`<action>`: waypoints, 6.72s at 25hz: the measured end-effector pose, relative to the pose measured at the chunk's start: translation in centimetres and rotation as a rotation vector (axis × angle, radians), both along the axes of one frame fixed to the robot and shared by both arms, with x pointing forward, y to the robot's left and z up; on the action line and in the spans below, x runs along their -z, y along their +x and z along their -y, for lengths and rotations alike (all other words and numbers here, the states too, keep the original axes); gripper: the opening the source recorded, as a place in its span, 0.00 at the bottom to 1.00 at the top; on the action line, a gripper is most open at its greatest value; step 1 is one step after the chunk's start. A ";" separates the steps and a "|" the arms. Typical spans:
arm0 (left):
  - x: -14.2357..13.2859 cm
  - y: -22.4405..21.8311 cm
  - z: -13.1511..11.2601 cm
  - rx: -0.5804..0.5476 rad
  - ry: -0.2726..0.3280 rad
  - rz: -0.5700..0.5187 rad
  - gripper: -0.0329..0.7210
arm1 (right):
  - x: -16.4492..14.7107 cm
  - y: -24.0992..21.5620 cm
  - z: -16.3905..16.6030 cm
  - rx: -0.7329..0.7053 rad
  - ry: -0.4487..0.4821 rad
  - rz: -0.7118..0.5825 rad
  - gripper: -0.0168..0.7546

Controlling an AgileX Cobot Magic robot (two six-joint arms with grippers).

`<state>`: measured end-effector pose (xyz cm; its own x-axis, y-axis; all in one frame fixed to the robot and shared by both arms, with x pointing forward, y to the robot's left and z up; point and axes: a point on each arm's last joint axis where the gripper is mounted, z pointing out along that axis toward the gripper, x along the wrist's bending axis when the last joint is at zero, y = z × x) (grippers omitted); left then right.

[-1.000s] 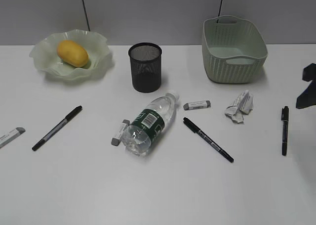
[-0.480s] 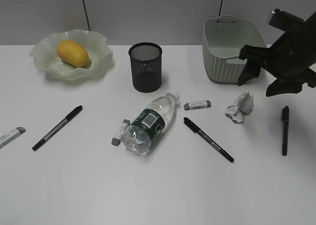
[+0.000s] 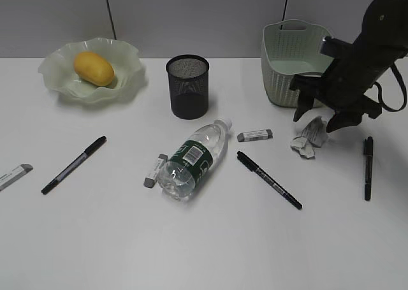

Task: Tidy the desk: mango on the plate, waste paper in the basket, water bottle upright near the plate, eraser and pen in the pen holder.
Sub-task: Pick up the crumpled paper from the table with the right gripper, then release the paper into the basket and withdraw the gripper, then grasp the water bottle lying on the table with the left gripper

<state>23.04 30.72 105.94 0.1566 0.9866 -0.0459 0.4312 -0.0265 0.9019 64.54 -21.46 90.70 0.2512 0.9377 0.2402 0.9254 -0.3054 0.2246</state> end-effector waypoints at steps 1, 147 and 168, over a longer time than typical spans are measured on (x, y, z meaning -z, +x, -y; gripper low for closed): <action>0.0 0.0 0.0 0.000 0.000 0.000 0.70 | 0.5 0.0 0.0 0.001 -0.002 -0.013 0.70; 2.9 32.2 24.2 0.593 0.230 -0.778 0.86 | -15.3 -39.5 7.4 -0.294 -0.139 0.784 0.67; 12.3 37.6 32.0 0.447 0.423 -0.946 0.87 | -15.2 -39.5 7.4 -0.295 -0.139 0.776 0.67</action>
